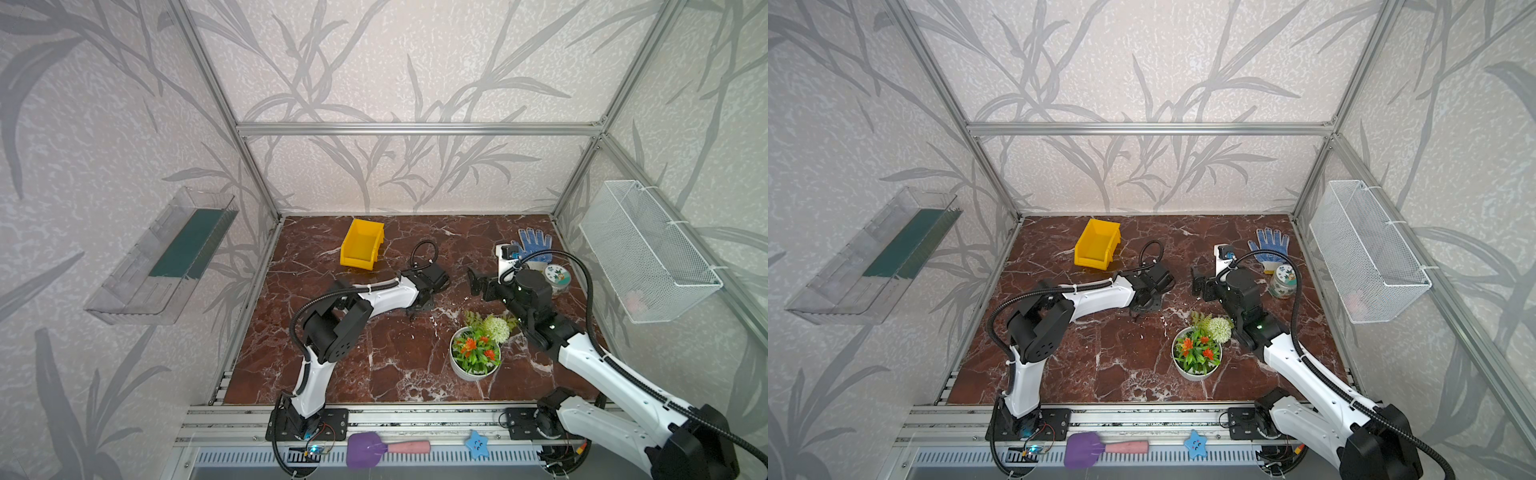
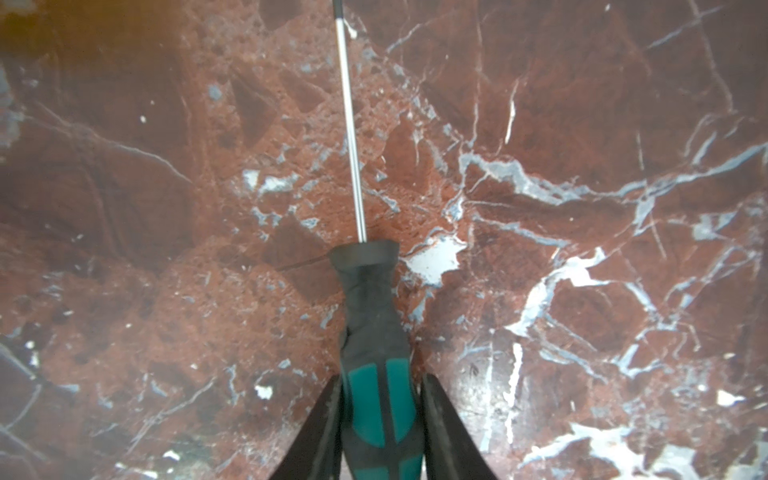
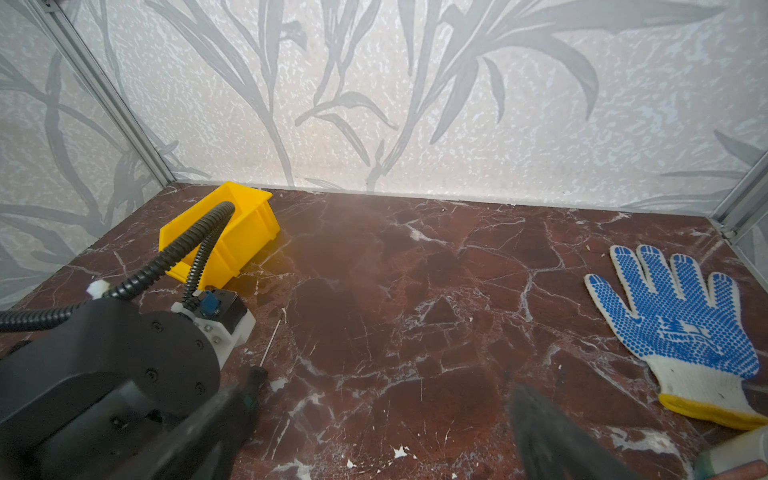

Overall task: Put the screwdriver in the bin
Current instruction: 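Lift the screwdriver with the left gripper and carry it over the yellow bin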

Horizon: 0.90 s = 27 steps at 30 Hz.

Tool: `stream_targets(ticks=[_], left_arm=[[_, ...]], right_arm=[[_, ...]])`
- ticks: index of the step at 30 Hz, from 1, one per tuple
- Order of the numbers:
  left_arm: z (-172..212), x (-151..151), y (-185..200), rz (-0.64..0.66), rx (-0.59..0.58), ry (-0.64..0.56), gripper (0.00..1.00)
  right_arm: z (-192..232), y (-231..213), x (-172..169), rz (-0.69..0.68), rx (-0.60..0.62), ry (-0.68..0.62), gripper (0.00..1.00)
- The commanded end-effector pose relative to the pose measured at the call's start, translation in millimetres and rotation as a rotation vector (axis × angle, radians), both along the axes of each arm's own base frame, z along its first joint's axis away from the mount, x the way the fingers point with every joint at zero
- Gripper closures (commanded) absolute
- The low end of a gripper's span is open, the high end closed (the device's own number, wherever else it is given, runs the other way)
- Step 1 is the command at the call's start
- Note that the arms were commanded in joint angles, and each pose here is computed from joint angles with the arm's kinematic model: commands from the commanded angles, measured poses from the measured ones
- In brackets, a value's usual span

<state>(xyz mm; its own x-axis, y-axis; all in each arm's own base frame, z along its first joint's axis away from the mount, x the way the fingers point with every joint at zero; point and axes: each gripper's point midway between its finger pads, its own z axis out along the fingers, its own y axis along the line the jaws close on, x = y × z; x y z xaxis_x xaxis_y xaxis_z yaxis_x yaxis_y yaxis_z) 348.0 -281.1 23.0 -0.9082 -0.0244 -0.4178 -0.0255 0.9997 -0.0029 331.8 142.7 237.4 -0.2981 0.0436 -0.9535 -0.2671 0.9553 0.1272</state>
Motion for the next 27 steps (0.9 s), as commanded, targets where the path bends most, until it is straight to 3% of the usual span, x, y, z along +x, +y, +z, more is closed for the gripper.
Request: stream_targets(ticks=[1, 2, 6, 13, 16, 21, 27], left_arm=[[17, 1, 12, -0.068, 0.102, -0.014, 0.75], [19, 1, 13, -0.094, 0.118, -0.008, 0.84], [36, -1, 26, -0.16, 0.173, 0.011, 0.84], [96, 1, 52, -0.199, 0.078, 0.023, 0.83], [129, 12, 78, -0.137, 0.028, 0.009, 0.83], [180, 51, 131, 0.004, 0.018, -0.117, 0.83], [187, 104, 171, 0.174, -0.017, -0.17, 0.82]], right_arm=[[10, -4, -2, -0.015, 0.003, -0.045, 0.01], [10, -5, -2, -0.02, 0.004, -0.048, 0.01], [13, -5, -3, -0.017, 0.006, -0.058, 0.01], [9, 17, -6, 0.097, 0.017, -0.008, 0.01], [-1, 27, -10, 0.149, 0.034, 0.048, 0.01], [-1, 58, -21, 0.266, 0.027, 0.101, 0.01], [8, 88, -19, 0.333, 0.0, 0.128, 0.01]])
